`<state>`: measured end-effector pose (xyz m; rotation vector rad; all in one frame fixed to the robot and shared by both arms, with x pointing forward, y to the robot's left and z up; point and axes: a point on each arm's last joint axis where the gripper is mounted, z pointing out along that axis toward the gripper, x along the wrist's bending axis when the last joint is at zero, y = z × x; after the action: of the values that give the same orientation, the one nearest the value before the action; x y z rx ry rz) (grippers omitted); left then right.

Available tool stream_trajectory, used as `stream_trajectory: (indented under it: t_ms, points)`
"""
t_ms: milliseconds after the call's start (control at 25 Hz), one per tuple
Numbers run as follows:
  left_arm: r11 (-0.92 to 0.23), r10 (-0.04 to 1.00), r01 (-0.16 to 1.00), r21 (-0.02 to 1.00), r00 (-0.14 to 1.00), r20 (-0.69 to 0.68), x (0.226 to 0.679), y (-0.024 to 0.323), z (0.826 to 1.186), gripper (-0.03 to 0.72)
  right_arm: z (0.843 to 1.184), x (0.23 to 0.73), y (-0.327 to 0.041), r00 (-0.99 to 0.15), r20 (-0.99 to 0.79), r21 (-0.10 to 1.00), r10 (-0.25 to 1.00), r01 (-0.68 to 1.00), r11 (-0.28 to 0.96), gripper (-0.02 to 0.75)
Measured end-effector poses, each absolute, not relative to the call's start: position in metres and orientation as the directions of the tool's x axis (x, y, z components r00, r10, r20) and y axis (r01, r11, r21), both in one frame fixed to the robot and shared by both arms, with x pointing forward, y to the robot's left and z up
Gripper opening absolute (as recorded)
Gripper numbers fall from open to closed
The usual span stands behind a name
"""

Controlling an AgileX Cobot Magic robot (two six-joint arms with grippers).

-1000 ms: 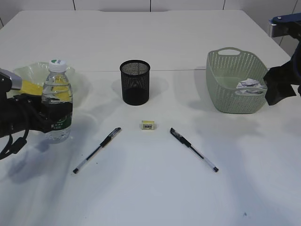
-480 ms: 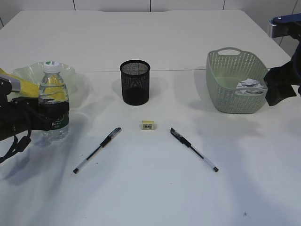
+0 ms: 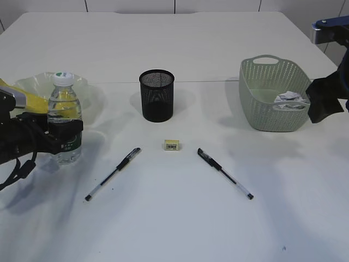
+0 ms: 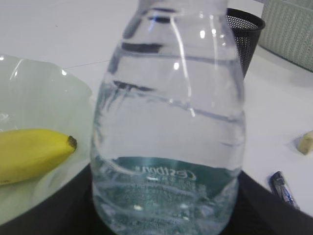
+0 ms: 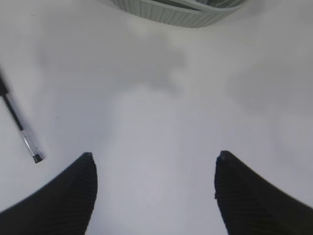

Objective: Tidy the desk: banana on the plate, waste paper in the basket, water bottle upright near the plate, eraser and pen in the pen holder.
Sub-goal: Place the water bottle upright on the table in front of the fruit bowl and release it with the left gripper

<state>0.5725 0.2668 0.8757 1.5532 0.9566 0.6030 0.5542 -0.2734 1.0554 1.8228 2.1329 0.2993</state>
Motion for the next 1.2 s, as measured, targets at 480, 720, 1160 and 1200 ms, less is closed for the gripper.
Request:
stream_trajectory:
  t_ms: [480,720,1160,1200]
  points:
    - [-0.014,0.833,0.245,0.969,0.539,-0.124,0.5723,0.2665,0.8756,0.502,1.0551,0.5532,-0.2739,-0.135,-0.107,0.349,0.985,0.923,0.164,0.558]
    - [-0.022,0.826,0.245,0.969,0.551,-0.121,0.5716,0.2655,0.8753,0.517,1.0551,0.5532,-0.2739,-0.131,-0.107,0.349,0.986,0.923,0.160,0.558]
    - [-0.016,0.827,0.264,0.965,0.546,-0.135,0.5651,0.2679,0.8719,0.548,1.0550,0.5530,-0.2740,-0.131,-0.107,0.347,0.986,0.924,0.160,0.558]
    - [-0.014,0.829,0.272,0.962,0.541,-0.141,0.5629,0.2692,0.8705,0.556,1.0550,0.5530,-0.2740,-0.131,-0.107,0.347,0.986,0.924,0.160,0.558]
